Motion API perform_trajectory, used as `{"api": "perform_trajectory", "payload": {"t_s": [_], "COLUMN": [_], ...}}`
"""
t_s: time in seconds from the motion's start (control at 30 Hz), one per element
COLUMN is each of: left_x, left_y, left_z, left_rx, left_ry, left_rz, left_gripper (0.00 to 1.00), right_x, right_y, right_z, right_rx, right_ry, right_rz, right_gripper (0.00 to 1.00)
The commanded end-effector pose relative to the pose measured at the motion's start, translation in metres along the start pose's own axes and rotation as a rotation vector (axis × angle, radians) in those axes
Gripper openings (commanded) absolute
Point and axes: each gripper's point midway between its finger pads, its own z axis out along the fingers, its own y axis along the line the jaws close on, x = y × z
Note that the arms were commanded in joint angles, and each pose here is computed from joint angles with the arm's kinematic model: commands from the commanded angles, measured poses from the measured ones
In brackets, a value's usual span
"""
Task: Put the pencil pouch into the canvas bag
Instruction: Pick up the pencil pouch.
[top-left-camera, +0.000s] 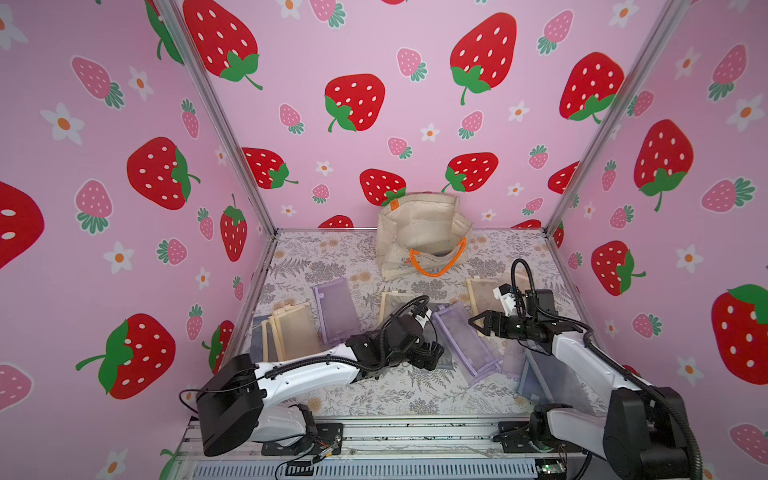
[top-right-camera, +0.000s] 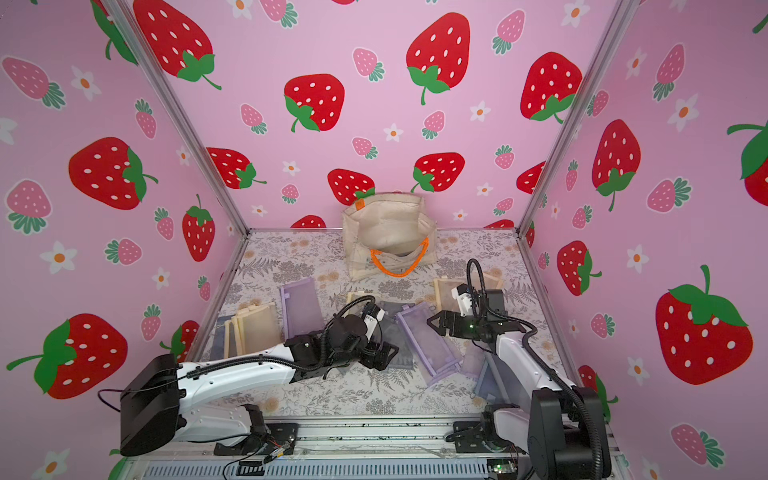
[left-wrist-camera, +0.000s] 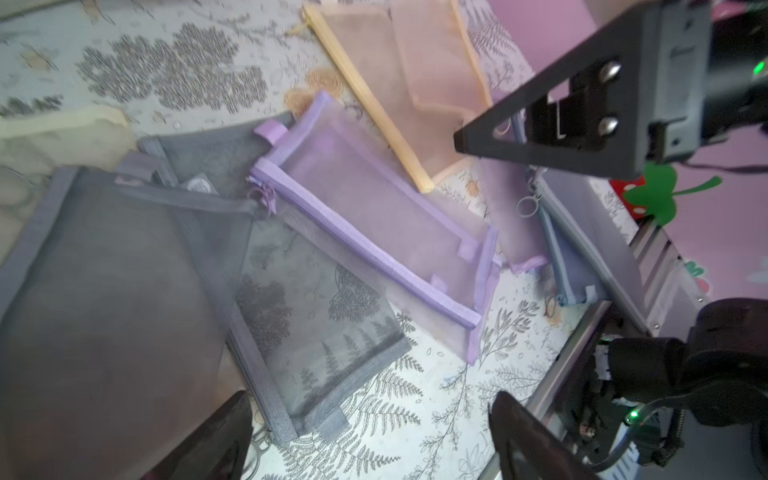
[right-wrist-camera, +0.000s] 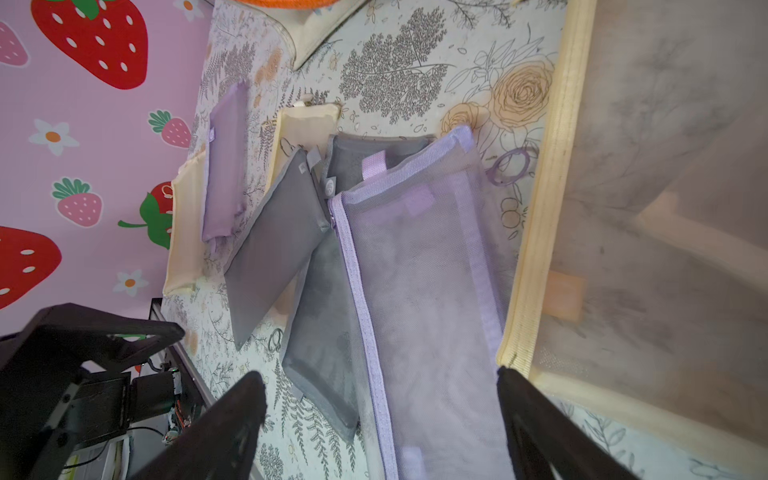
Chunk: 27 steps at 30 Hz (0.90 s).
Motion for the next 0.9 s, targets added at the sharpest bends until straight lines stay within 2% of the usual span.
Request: {"api": "perform_trajectory", "payload": {"t_s": [0.0, 0.13, 0.3, 0.43, 0.7, 0.87], "left_x": [-0.029, -0.024, -0.017, -0.012, -0.007, -0.011], "left_y": [-0.020, -0.023, -0.019, -0.009, 0.019, 0.042], "left_z": [0.011, 0.030, 0.040, 0.035, 0.019, 0.015], "left_rx": [0.108, 0.128, 0.129, 0.111, 0.046, 0.044], "left_ry": [-0.130, -0.108, -0.105, -0.130, -0.118, -0.116], "left_rz": [-0.152, -0.150, -0.166, -0.181, -0.187, -0.246], "left_gripper": [0.86, 0.85, 0.84, 0.84, 0.84, 0.76], "right_x": [0.004, 0.020, 0.028, 0.041, 0.057, 0.056], "right_y": [-0.010, -0.036, -0.041, -0.039, 0.005, 0.036], "right_z": [0.004, 0.007, 0.016, 0.032, 0.069, 0.078], "right_rx": [0.045, 0.146, 0.152, 0.149, 0.116, 0.083], "right_ry": [-0.020, -0.034, -0.008, 0.040, 0.111, 0.124], "right_rz": [0.017, 0.080, 0.121, 0.132, 0.045, -0.037], "right_gripper": [0.89, 0.92, 0.93, 0.94, 0.92, 0.89]}}
